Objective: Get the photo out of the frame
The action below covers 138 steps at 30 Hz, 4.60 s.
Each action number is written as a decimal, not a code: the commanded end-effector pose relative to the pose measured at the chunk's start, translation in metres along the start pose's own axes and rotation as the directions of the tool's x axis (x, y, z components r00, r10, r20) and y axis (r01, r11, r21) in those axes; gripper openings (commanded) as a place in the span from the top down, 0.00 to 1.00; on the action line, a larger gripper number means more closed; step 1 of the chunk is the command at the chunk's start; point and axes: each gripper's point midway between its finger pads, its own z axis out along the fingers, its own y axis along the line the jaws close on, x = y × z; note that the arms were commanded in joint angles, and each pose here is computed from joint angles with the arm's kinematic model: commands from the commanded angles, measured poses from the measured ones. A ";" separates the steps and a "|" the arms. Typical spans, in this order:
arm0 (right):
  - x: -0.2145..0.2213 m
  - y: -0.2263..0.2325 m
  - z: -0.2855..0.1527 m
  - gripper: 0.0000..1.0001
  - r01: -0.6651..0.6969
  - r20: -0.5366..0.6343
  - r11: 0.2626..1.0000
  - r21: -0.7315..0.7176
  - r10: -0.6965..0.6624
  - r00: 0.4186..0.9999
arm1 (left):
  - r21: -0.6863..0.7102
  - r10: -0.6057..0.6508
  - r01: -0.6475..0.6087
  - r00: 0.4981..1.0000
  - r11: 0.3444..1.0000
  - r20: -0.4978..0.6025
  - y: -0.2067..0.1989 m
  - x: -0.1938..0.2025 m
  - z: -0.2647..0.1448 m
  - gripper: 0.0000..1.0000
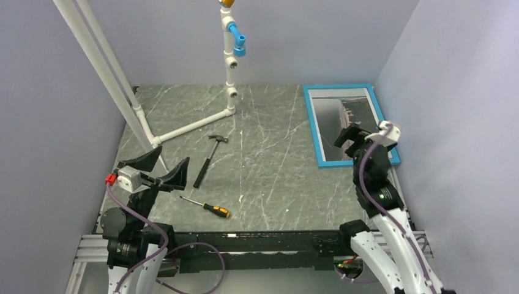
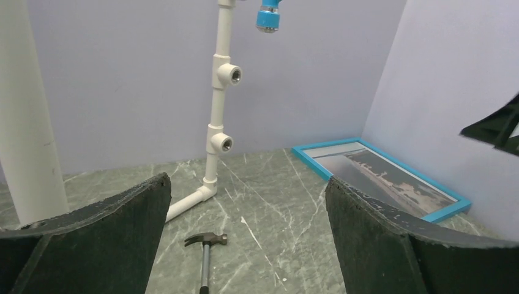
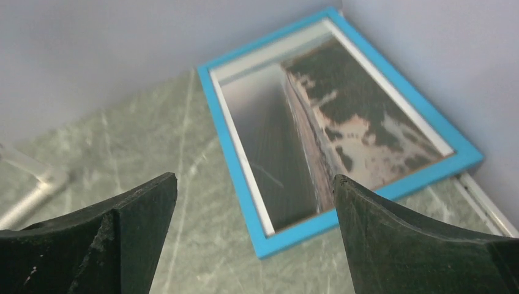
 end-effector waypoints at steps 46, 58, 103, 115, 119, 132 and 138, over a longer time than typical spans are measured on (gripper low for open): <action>0.247 0.021 0.098 0.59 0.368 -0.796 0.920 -0.138 -0.324 0.511 | -0.369 -0.420 0.259 0.777 0.893 -0.469 -0.003 0.067 -0.088 0.01; 0.263 0.009 0.097 0.62 0.416 -0.817 0.901 -0.124 -0.331 0.472 | -0.418 -0.500 0.294 0.651 0.860 -0.571 -0.010 0.094 -0.090 0.01; 0.305 0.181 -0.078 1.00 -0.163 -0.833 0.849 -0.502 -0.424 0.356 | -0.377 -0.653 0.649 0.250 0.661 -0.715 -0.089 0.186 -0.052 0.11; 0.291 0.201 -0.113 1.00 -0.292 -0.853 0.820 -0.492 -0.388 0.350 | -0.413 -0.702 0.651 0.269 0.637 -0.659 -0.118 0.224 -0.019 0.09; 0.277 0.202 -0.121 1.00 -0.342 -0.855 0.806 -0.484 -0.351 0.383 | -0.393 -0.726 0.681 0.303 0.618 -0.617 -0.119 0.223 -0.002 0.11; 0.298 0.164 -0.089 0.59 0.049 -0.822 0.883 -0.466 -0.453 0.346 | -0.507 -0.773 0.634 0.244 0.584 -0.586 -0.115 0.243 -0.008 0.08; 0.308 0.178 -0.086 0.55 0.117 -0.825 0.903 -0.412 -0.425 0.372 | -0.527 -0.764 0.609 0.218 0.593 -0.608 -0.111 0.250 -0.031 0.06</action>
